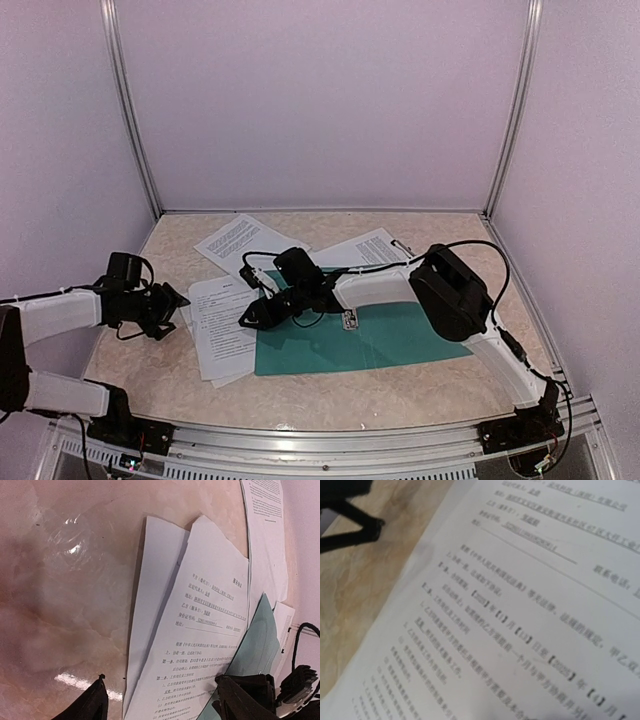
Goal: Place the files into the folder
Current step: Pick up the file from the center of the board.
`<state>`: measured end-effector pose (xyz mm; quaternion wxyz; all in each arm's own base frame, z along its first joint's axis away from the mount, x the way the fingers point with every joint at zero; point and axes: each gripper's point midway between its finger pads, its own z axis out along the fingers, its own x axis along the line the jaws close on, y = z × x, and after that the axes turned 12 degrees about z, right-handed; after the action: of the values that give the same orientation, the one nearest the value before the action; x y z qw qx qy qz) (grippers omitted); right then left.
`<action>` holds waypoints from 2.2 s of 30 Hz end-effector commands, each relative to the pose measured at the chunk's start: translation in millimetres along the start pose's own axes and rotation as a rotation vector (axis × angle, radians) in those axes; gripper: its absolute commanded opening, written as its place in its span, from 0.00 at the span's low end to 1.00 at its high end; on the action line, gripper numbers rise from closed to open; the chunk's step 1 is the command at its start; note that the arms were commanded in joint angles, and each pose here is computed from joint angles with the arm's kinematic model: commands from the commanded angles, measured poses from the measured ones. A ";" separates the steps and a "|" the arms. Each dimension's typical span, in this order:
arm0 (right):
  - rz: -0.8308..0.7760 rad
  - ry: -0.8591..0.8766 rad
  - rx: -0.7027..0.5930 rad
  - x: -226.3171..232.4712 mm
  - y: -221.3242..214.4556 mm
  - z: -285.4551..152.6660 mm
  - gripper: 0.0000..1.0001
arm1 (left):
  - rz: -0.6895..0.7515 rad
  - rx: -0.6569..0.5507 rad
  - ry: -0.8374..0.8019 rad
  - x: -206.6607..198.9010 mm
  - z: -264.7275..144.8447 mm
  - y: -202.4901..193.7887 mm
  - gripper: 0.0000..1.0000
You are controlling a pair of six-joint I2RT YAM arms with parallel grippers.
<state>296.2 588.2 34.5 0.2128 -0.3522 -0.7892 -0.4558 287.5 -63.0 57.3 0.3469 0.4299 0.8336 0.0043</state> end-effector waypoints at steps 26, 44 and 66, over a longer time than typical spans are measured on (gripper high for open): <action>0.103 -0.078 0.145 -26.3 -57.5 -2.4 0.33 | -0.079 0.132 -0.105 5.2 67.8 -10.2 0.59; 0.106 -0.070 0.144 -25.5 -54.6 0.7 0.31 | -0.055 0.055 -0.226 -27.8 30.7 -4.0 0.56; 0.095 -0.057 0.140 -17.9 -50.1 -3.4 0.34 | 0.008 0.165 -0.218 -24.0 66.8 -26.4 0.20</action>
<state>287.1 579.0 33.3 0.2230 -0.3558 -0.7911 -0.4448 332.5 -115.9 25.6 0.4294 0.4408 0.7808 -0.1086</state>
